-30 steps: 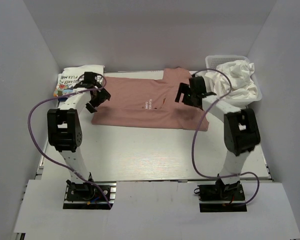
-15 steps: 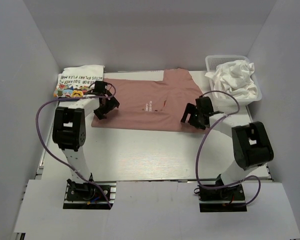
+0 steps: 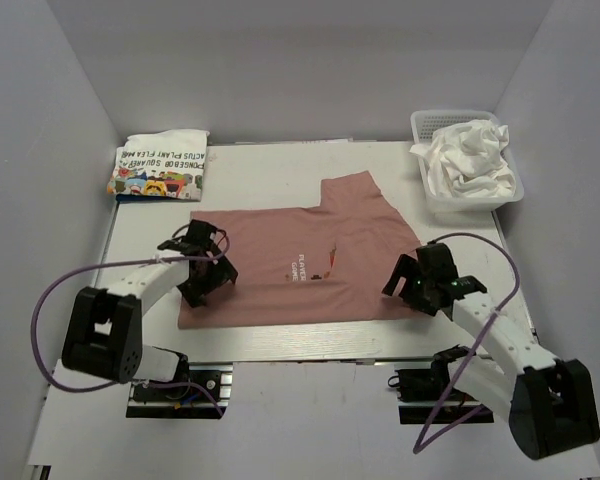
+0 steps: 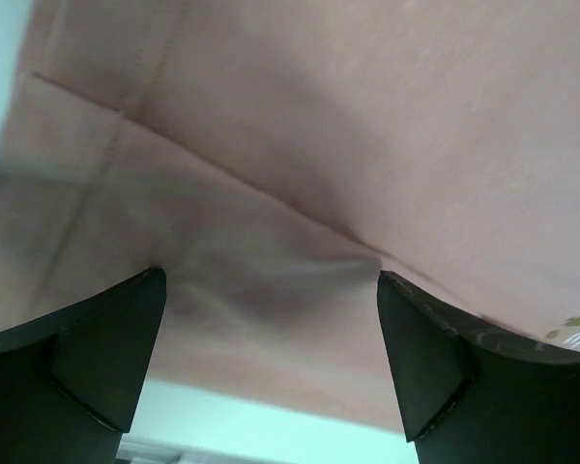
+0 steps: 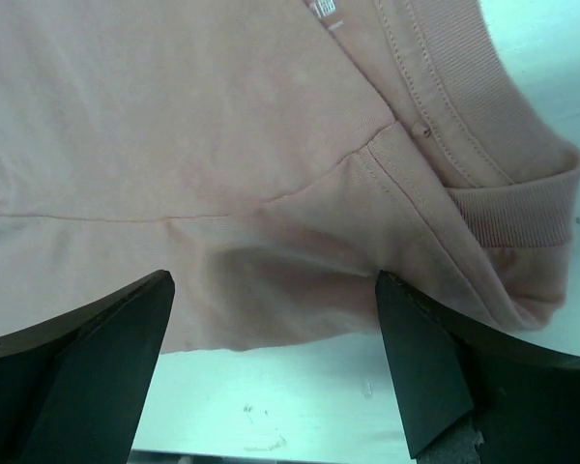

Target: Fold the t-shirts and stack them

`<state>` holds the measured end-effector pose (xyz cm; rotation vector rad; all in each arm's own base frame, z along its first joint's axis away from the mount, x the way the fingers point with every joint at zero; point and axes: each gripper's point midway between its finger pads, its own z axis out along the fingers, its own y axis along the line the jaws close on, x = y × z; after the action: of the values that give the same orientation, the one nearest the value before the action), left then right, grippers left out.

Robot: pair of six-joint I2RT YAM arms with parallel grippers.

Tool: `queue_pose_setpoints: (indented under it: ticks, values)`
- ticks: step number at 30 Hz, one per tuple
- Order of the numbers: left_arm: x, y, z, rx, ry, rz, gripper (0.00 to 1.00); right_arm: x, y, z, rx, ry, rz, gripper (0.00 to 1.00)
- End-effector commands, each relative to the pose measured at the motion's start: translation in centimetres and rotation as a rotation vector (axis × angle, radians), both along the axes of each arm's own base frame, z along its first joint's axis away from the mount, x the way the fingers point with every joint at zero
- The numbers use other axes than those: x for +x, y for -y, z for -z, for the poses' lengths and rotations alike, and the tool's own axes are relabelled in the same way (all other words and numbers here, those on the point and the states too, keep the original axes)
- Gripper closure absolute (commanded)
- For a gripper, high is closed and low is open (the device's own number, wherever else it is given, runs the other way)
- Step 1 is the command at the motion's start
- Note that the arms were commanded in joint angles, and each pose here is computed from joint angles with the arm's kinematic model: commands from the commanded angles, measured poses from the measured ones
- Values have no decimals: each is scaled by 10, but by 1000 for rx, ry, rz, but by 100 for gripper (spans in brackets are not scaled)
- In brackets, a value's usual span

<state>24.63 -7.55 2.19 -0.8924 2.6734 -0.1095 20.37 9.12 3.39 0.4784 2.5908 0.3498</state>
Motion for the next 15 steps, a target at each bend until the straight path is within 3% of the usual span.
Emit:
queue_pose_setpoints:
  ticks: [1, 5, 6, 8, 13, 15]
  values:
    - [-39, -12, -14, 34, -79, -48, 0, 1, 2, -27, -24, 55, -47, 10]
    - [24, -17, -71, 64, 142, -35, 0, 46, -1, -74, -60, 227, -62, 10]
    - [38, -27, -80, 126, 178, -64, 0, 68, -3, -103, -60, 319, -49, 10]
    - [67, -36, -97, 178, 217, -89, 0, 83, -4, -104, -83, 317, -50, 10]
    - [127, -59, -111, 268, 225, -177, 0, 144, -14, -140, -90, 422, -13, 10]
    - [143, -74, -94, 308, 176, -203, 0, 169, -17, -144, -112, 432, -2, 10]
